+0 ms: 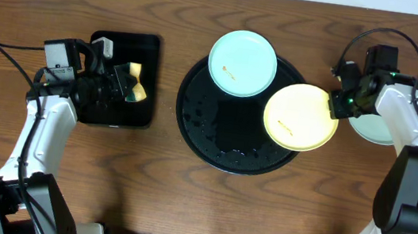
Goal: Clean dirty plates on tray and stack at the side
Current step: 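Move the right gripper to the yellow plate rim and grip it, then tilt the yellow plate up by its rim with the right gripper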
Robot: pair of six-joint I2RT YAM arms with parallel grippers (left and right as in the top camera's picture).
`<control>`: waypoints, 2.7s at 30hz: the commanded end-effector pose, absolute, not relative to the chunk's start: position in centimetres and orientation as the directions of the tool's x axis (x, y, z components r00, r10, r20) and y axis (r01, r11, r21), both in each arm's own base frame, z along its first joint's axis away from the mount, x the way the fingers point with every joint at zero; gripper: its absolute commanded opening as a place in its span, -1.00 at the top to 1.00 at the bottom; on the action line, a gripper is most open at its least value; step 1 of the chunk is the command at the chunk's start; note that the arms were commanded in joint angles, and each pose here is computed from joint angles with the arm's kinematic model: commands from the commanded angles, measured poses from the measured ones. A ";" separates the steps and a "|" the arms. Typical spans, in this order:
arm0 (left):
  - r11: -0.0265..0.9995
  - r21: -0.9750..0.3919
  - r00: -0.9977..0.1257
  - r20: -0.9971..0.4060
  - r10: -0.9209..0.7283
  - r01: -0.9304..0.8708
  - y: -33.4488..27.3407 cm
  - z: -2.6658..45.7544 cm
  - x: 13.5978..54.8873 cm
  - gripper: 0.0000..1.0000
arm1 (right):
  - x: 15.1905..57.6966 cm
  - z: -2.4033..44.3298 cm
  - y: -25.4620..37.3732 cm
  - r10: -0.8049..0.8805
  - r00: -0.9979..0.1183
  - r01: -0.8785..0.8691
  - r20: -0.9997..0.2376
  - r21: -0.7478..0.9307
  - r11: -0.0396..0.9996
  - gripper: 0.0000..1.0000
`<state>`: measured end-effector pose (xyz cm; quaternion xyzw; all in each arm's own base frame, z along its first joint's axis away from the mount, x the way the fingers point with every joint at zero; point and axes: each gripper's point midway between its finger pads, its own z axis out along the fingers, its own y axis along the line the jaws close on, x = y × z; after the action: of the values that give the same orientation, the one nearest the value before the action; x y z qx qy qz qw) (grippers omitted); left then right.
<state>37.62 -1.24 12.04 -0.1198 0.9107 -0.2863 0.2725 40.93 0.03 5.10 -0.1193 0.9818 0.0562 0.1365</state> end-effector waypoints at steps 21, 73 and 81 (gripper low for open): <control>0.839 -0.544 -0.837 -0.459 -0.297 0.000 -1.3 11.7 37.0 0.85 | 32.4 13.9 8.2 0.377 -0.780 0.464 -0.500 -0.056 0.884 0.98; 0.854 -0.520 -0.847 -0.444 -0.291 -0.021 -1.0 11.1 36.6 0.85 | 30.9 5.4 5.5 0.245 -0.948 0.200 -0.203 0.219 0.955 0.18; 0.854 -0.521 -0.848 -0.443 -0.291 -0.021 -1.0 11.1 36.6 0.85 | 31.1 3.0 6.6 0.217 -0.966 0.176 -0.141 0.255 0.951 0.50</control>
<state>36.73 -0.86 11.09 -0.0901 0.9257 -0.2572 0.2623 31.02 5.63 3.47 0.1173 0.9826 0.1079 0.0952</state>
